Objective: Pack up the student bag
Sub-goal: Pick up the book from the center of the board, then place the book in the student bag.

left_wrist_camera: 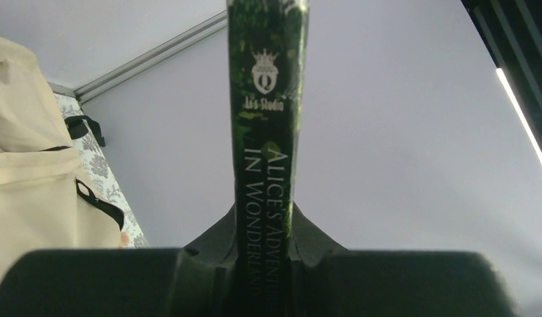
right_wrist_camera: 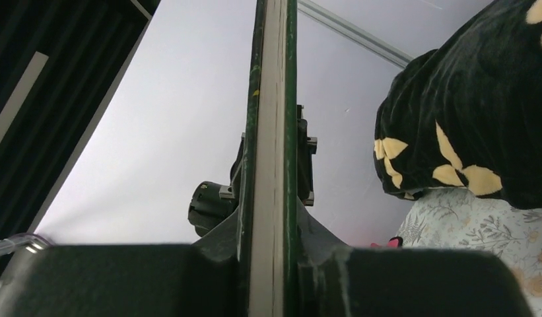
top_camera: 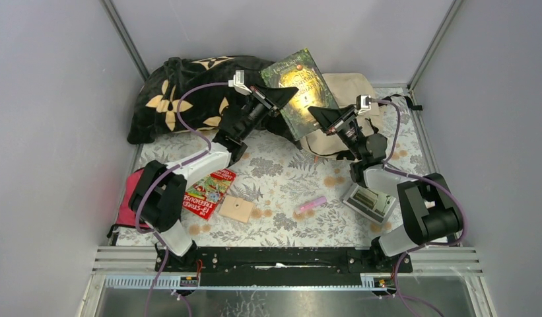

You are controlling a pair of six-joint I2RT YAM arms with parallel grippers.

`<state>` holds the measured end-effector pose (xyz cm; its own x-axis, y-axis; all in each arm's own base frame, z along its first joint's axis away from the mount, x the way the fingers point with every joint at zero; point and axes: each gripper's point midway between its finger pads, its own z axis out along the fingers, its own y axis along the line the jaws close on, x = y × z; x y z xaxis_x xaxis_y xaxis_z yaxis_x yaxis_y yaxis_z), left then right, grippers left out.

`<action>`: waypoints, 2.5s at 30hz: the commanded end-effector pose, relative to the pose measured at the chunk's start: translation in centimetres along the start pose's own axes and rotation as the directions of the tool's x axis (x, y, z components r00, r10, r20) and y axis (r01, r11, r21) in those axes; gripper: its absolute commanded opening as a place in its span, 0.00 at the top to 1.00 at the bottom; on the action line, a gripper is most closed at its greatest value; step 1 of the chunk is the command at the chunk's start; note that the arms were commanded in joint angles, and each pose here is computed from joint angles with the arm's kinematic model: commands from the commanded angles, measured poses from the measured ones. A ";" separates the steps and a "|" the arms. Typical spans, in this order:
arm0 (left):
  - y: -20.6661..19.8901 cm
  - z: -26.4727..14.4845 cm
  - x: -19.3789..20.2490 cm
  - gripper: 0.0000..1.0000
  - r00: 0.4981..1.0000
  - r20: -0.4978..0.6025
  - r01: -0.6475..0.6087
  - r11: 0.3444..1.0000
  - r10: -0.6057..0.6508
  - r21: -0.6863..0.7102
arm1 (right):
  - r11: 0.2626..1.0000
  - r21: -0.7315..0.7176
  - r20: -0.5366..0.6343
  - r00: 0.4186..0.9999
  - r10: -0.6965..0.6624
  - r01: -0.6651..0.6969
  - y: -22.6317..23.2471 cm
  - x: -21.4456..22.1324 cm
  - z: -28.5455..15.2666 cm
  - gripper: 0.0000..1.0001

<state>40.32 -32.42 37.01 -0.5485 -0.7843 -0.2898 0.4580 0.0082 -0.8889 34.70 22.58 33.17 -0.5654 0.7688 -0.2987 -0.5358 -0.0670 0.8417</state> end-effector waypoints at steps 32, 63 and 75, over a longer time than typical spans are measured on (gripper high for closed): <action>19.4 -1.8 21.0 0.12 -0.112 -0.704 -0.942 0.151 0.701 0.299 | -0.008 0.981 -0.146 0.706 -0.693 0.195 3.6 -15.6 -24.7 1.00; 20.9 4.5 14.6 1.00 -0.187 -0.696 -0.982 -0.157 0.693 0.107 | 0.116 0.963 -0.108 0.748 -0.655 0.241 4.8 -13.4 -23.3 1.00; 11.6 10.0 8.0 1.00 0.242 -0.529 -0.968 0.243 0.814 -0.068 | 0.400 0.854 -0.120 0.874 -0.470 0.332 1.7 -7.5 -20.1 1.00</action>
<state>47.43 -45.25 17.72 -0.1693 0.4176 -0.8927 0.5933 0.7665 0.2461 24.12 0.26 25.01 -0.3270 0.5947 -0.7344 0.3522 0.7978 0.4893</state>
